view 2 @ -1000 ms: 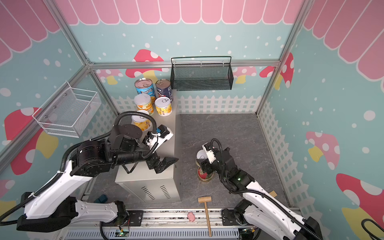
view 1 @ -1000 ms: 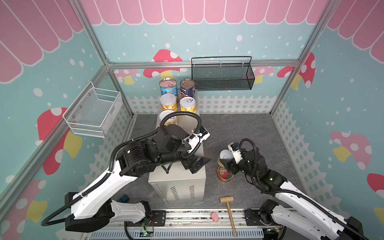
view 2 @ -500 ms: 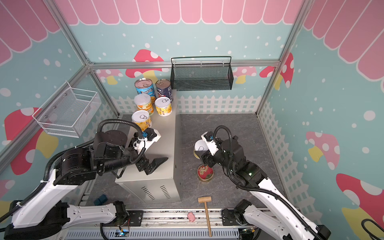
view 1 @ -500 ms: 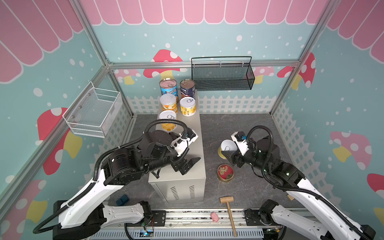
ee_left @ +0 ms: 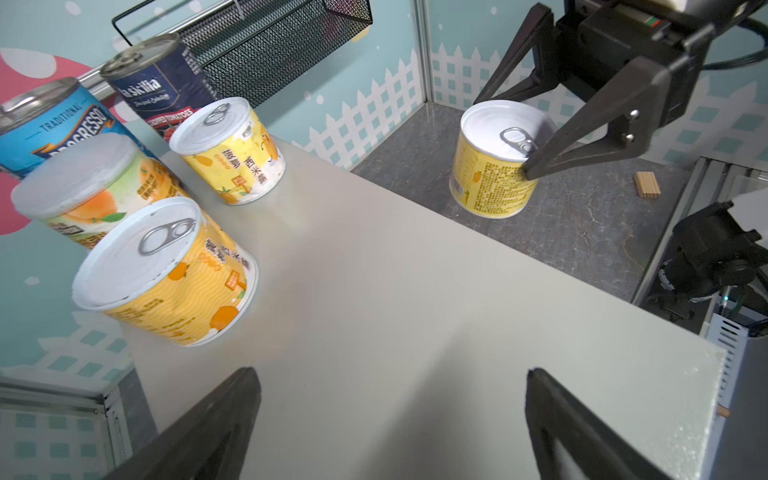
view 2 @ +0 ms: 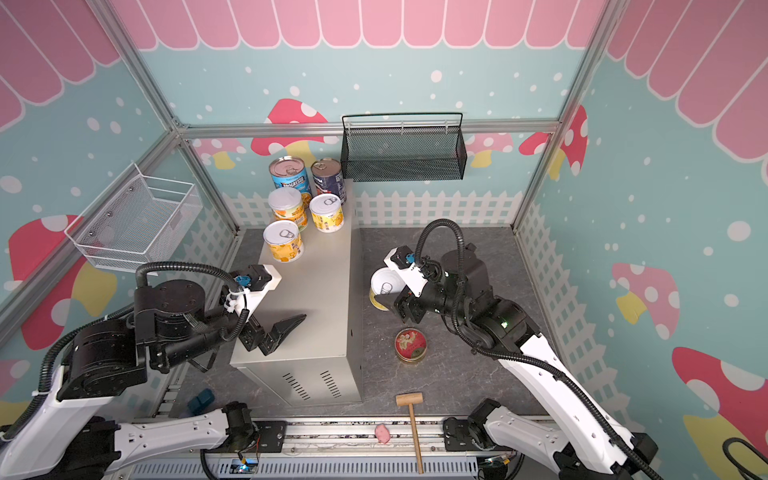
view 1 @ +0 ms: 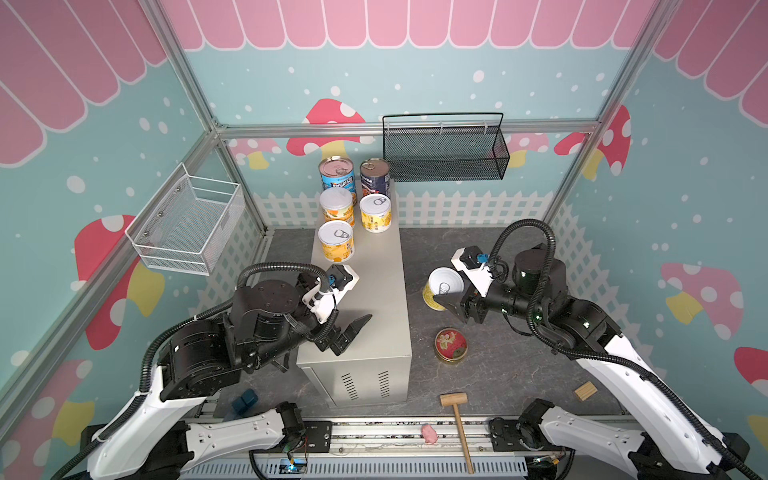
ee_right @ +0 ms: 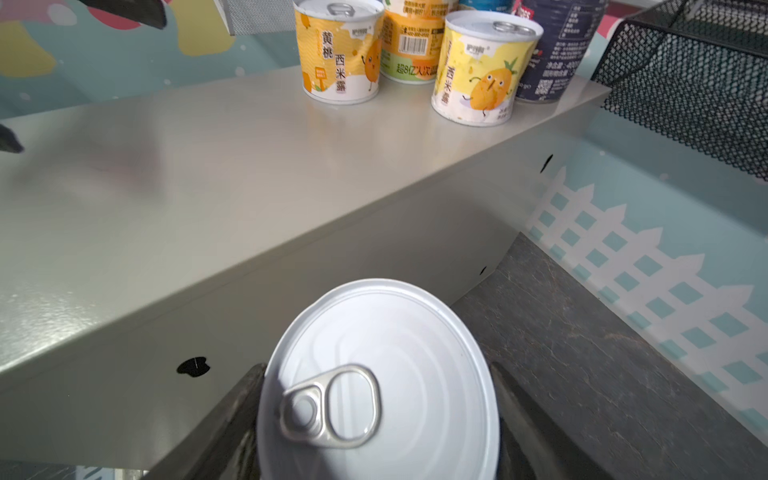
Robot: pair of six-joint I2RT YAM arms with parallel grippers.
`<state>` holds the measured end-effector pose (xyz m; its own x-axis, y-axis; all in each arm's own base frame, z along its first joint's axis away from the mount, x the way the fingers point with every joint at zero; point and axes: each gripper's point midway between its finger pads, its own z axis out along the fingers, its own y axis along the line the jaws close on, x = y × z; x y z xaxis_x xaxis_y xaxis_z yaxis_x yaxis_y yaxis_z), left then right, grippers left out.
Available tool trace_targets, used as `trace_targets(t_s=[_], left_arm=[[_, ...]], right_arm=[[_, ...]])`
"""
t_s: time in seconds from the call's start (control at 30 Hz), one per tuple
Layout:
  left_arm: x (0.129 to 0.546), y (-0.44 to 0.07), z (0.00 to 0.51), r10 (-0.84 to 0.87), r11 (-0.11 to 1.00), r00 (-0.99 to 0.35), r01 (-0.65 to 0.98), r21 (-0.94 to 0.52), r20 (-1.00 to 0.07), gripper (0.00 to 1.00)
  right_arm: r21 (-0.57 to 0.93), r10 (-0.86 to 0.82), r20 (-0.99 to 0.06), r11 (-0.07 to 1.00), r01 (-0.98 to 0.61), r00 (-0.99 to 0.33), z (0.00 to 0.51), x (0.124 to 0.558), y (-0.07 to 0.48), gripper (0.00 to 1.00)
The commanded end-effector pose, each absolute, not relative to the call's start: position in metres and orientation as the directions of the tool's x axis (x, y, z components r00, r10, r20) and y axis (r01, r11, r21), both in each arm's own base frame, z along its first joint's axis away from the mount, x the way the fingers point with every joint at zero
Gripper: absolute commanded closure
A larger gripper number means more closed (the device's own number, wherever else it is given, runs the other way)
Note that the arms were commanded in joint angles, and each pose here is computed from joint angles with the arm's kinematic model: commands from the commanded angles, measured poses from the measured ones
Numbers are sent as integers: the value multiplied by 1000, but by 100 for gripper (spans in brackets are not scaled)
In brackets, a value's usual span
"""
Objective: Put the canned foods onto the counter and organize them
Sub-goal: 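Carry the yellow can over the cabinet top toward the other cans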
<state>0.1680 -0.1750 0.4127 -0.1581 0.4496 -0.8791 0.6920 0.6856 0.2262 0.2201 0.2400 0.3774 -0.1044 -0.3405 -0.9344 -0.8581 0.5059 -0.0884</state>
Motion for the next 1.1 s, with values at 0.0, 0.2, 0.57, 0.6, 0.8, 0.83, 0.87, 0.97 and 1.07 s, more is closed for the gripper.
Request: trace_targets(t_s=[0.0, 0.2, 0.57, 0.6, 0.8, 0.83, 0.87, 0.97, 1.07], left_arm=[[176, -159, 410, 466, 728, -154, 626, 279, -871, 0], [187, -138, 421, 428, 802, -129, 511, 310, -894, 0], [191, -115, 430, 390, 855, -97, 407, 321, -916, 0], [191, -114, 431, 389, 855, -96, 408, 320, -916, 0], [190, -113, 431, 389, 855, -95, 407, 321, -916, 0], [190, -112, 431, 387, 855, -94, 408, 320, -917, 0], [190, -113, 431, 388, 855, -94, 409, 320, -917, 0], [189, -112, 433, 382, 857, -92, 409, 315, -920, 0], [189, -113, 434, 380, 856, -91, 411, 312, -921, 0]], right_arm=[[-152, -298, -954, 413, -898, 25, 413, 209, 250, 33], [-161, -272, -960, 330, -930, 70, 435, 209, 269, 33], [-182, -255, -959, 231, -956, 121, 455, 211, 307, 34], [-190, -254, -959, 230, -954, 130, 458, 211, 310, 34], [-223, -247, -956, 263, -939, 158, 473, 215, 311, 35], [-225, -247, -956, 269, -937, 158, 474, 216, 311, 35], [-228, -245, -956, 274, -934, 162, 475, 217, 311, 35], [-230, -230, -959, 289, -929, 165, 480, 220, 311, 35], [-229, -214, -962, 281, -932, 172, 483, 221, 316, 35]])
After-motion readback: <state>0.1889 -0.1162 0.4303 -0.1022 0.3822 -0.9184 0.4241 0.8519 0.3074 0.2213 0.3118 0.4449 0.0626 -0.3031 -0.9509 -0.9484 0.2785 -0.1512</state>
